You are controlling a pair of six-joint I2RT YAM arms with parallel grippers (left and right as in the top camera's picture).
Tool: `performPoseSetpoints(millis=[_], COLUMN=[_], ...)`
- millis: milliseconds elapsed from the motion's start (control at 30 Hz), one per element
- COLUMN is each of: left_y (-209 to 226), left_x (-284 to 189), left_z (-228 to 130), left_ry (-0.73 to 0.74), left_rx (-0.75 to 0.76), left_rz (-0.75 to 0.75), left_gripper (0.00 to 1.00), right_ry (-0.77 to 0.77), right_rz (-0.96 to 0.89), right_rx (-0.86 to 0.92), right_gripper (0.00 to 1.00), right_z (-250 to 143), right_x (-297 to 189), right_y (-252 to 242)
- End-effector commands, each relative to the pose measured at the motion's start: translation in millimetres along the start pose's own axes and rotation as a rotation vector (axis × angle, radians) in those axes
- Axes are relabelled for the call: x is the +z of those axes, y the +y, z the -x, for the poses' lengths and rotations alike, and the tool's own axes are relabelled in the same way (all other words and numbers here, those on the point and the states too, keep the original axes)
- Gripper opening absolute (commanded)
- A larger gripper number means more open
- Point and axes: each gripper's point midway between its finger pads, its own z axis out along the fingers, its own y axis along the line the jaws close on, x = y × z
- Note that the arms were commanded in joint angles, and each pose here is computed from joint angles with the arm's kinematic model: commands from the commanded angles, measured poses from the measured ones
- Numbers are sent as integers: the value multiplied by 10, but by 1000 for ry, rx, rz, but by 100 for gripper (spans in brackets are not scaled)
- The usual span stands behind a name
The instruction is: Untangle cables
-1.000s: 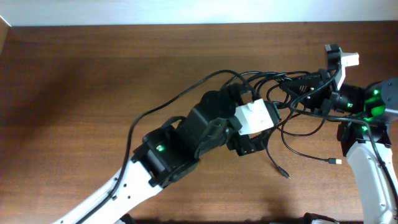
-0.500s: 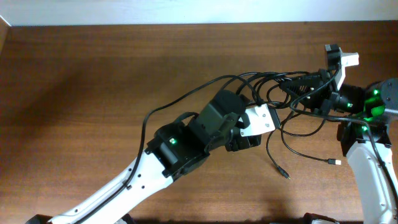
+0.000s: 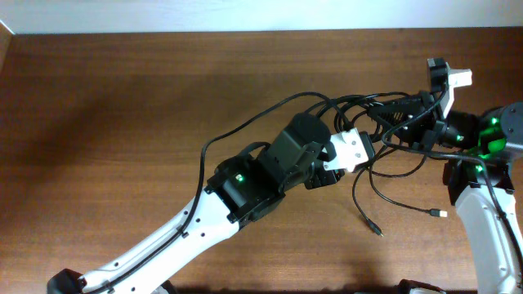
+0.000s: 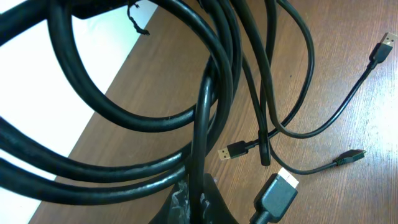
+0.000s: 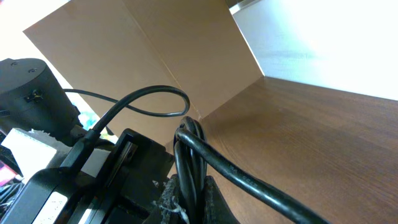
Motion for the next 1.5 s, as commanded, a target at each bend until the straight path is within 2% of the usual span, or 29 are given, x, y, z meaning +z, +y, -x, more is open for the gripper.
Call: performPoseSetpoints(millis=[0, 67, 167, 233, 333, 433, 633, 667, 767, 800, 833, 900, 933, 1200, 1300, 1367, 1467], left_y=[55, 126, 314, 492, 600, 968, 1234, 1239, 1260, 1269, 1269, 1234, 1226, 1143, 1007, 862, 643], left_x=[-222, -473, -1099, -1258, -1321, -1446, -1619, -1625, -1634, -1649, -1662, -1638, -1633, -1598, -1571, -1598, -1650], left_z=[194, 342, 615, 602, 711, 525, 343, 338, 188, 39, -57, -126, -140, -296, -399, -683, -1070], left_ry=[-74, -137, -275, -283, -356, -357, -450, -453, -397, -338, -297, -250, -235, -27, 90, 253, 444], left_rx=[-26, -28, -39, -141, -292, -591, -979, -987, -981, -971, -961, -933, -913, -598, -415, -294, -224], left_rz=[21, 51, 151, 243, 263, 465, 619, 623, 688, 747, 782, 783, 784, 776, 696, 646, 564], left_gripper=[0, 0, 0, 0, 0, 0, 0, 0, 0, 24, 40, 94, 100, 99, 99, 99, 99], right_ry=[-1, -1, -1, -1, -1, -1, -1, -1, -1, -1, -1, -1, -1, -1, -2, -2, -2], right_rz=[1, 1, 1, 1, 1, 1, 1, 1, 1, 1, 1, 1, 1, 1, 0, 0, 0], right_rx=[1, 1, 1, 1, 1, 1, 1, 2, 1, 1, 1, 1, 1, 1, 1, 1, 1], right_gripper=[4, 4, 4, 4, 4, 4, 4, 4, 4, 4, 4, 4, 4, 4, 4, 4, 4], right_z=[2, 3, 3, 3, 3, 3, 2, 2, 3, 3, 3, 3, 3, 3, 4, 4, 5], right_x=[12, 12, 12, 12, 12, 12, 12, 11, 11, 11, 12, 11, 12, 11, 11, 11, 11], right_y=[-1, 0, 0, 0, 0, 0, 1, 0, 0, 0, 1, 0, 0, 0, 0, 0, -1])
